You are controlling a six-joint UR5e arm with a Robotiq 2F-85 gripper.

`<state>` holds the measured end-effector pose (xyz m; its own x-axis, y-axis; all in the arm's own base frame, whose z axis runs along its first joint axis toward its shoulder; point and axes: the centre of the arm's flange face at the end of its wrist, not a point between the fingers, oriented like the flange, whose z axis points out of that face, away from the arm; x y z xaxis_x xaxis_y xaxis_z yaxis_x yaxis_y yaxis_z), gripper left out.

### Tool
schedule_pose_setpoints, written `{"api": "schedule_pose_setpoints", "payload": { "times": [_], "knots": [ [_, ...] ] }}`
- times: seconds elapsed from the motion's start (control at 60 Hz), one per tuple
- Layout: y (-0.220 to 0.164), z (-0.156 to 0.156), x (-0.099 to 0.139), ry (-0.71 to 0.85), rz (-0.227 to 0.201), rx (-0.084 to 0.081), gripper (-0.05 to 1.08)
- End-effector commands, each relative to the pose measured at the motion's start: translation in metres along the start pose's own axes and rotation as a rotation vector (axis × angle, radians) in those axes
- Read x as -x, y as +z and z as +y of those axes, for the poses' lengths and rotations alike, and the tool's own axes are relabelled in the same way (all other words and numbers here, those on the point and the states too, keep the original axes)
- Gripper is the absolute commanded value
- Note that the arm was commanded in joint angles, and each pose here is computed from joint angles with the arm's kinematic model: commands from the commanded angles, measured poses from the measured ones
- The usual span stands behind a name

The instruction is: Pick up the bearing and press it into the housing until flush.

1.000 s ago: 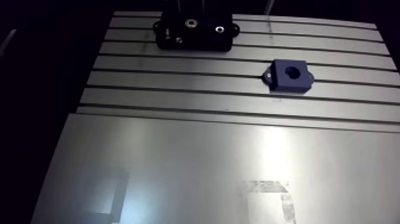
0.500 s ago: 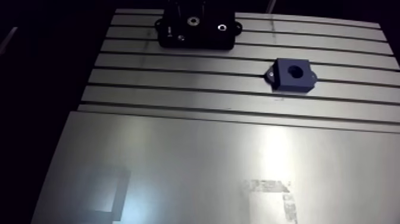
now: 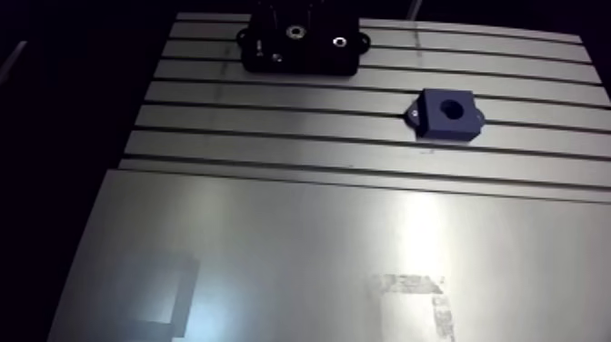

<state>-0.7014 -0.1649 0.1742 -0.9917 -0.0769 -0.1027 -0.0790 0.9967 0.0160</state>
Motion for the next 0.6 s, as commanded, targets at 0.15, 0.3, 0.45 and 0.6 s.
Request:
{"api": "schedule_pose_setpoints", "payload": {
  "times": [0.15,0.3,0.45,0.6],
  "knots": [
    [0.001,0.0023,-0.0005,0.003,0.0,0.001,0.4],
    [0.0034,0.0022,-0.0005,0.001,-0.003,0.001,0.4],
    [0.0065,0.0012,-0.0003,0.0,-0.007,0.001,0.4],
    [0.0085,0.001,0.0009,0.0,-0.012,0.001,0.4]
  ]
}}
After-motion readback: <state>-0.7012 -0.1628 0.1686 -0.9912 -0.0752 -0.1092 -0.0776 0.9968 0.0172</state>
